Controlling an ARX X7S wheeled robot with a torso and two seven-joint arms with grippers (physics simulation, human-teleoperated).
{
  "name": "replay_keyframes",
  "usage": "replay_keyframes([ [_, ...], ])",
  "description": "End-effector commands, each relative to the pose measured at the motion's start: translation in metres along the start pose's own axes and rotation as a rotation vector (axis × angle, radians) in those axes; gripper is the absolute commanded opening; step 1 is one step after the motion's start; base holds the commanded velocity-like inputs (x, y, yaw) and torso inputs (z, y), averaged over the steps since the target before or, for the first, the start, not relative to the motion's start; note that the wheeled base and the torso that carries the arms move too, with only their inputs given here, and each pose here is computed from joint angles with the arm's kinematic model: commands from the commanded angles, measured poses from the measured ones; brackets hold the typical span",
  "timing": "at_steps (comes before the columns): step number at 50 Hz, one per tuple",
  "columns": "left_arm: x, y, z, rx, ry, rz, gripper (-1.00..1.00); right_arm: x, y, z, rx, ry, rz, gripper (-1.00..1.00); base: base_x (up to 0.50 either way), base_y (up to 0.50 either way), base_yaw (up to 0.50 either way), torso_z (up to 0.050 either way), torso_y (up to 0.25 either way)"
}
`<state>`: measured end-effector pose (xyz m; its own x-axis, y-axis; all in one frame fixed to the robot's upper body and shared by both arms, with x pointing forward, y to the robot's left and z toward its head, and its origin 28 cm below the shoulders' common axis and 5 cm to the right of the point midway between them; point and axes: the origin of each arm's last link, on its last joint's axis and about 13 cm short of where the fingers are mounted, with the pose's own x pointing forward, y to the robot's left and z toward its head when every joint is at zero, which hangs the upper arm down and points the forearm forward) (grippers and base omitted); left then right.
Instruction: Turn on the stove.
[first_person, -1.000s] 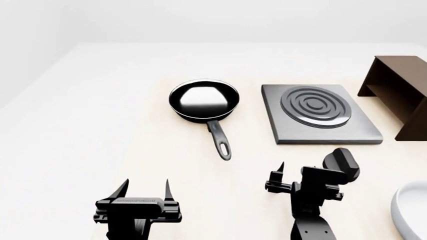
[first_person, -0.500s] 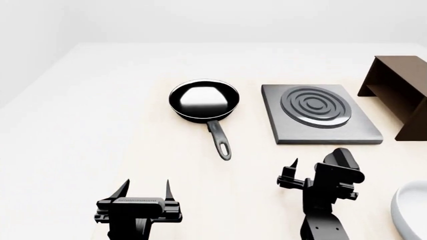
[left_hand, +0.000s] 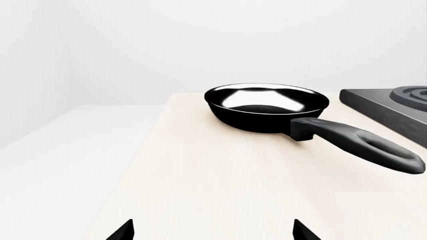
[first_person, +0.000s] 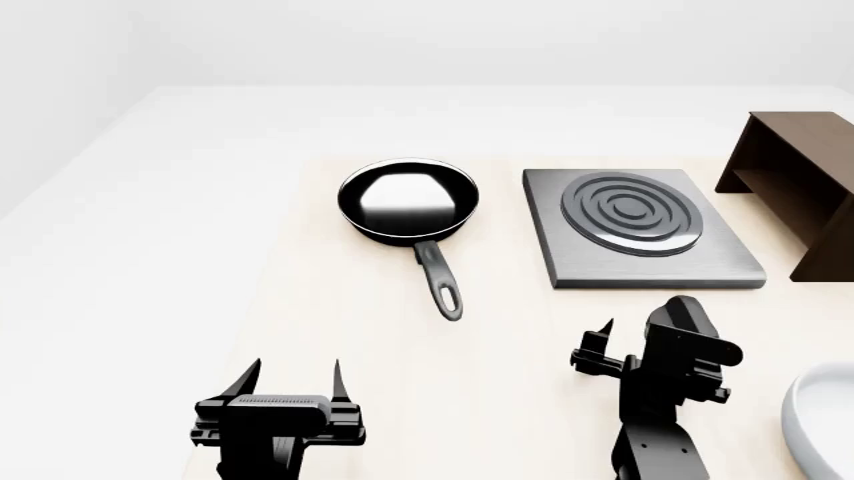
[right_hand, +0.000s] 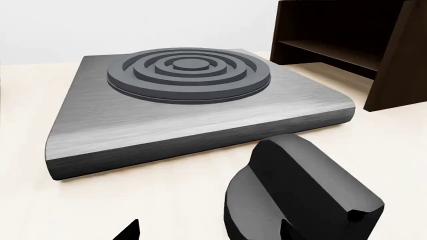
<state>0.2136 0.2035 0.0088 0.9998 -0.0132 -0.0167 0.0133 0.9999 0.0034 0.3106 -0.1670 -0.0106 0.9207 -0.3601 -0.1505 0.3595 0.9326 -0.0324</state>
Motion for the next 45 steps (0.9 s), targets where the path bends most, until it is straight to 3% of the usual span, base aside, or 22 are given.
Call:
replay_keyframes([
  [1, 0.000, 0.000, 0.000, 0.000, 0.000, -0.001, 1.00, 0.004, -0.007, 0.000, 0.011, 0.008, -0.028, 1.00, 0.00, 0.00, 0.00, 0.000, 0.000],
  [45, 0.000, -0.001, -0.001, -0.003, 0.007, -0.003, 1.00, 0.003, -0.027, 0.013, 0.028, -0.014, -0.102, 1.00, 0.00, 0.00, 0.00, 0.000, 0.000],
])
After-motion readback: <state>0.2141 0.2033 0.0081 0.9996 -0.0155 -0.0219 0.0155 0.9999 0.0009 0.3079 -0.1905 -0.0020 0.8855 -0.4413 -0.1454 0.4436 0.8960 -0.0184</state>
